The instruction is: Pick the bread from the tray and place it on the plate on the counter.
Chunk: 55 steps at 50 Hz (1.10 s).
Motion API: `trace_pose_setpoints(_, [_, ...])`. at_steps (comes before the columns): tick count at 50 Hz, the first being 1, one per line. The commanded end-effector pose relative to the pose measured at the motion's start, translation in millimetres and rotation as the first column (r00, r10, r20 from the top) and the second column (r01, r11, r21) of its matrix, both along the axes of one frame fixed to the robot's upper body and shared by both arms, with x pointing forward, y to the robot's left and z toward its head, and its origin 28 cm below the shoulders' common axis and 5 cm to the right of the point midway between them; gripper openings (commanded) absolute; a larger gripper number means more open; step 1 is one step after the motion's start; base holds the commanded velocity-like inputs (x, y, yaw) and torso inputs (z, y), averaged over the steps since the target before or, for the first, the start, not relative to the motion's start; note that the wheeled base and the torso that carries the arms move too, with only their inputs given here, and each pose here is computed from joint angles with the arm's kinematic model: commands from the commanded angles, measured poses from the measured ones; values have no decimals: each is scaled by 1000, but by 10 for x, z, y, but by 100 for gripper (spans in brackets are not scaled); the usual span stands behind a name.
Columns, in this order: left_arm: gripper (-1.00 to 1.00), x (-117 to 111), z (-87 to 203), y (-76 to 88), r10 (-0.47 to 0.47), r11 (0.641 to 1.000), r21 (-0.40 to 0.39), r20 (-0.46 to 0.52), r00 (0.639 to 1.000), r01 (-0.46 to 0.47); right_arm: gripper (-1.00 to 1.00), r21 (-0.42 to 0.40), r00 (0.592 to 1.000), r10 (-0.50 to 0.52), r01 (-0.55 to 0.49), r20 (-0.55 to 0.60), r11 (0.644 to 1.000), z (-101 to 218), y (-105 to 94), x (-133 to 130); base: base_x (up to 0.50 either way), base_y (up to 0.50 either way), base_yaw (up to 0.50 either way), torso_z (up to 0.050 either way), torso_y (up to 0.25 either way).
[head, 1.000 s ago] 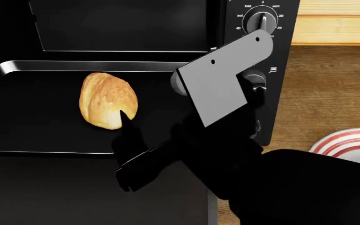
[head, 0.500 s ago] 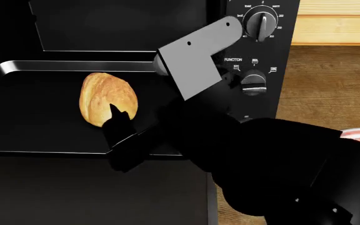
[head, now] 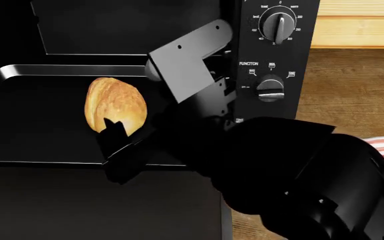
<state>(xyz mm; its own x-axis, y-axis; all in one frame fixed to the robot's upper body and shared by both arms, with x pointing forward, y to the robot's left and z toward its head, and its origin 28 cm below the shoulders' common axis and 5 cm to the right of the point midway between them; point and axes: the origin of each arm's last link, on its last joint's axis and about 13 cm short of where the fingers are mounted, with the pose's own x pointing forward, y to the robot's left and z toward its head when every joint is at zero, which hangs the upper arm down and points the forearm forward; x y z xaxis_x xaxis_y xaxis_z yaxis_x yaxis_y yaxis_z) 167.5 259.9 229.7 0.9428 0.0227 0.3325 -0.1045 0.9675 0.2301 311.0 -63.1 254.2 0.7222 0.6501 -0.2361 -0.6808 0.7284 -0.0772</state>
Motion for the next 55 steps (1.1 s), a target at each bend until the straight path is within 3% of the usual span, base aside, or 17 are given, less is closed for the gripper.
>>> trace_pose_setpoints(1, [100,-6,0,-10,-3,1000,4,-2,1000,3,100,-11,1000,6,-6,-23,1000,-51,26,71,0,0,0,0,0])
trace_pose_setpoints(55, [100,-67,-17,6,-11,1000,15,-8,1000,11,100,-28,996,43,-45,-79,999,-121,207,385,0,0,0,0,0])
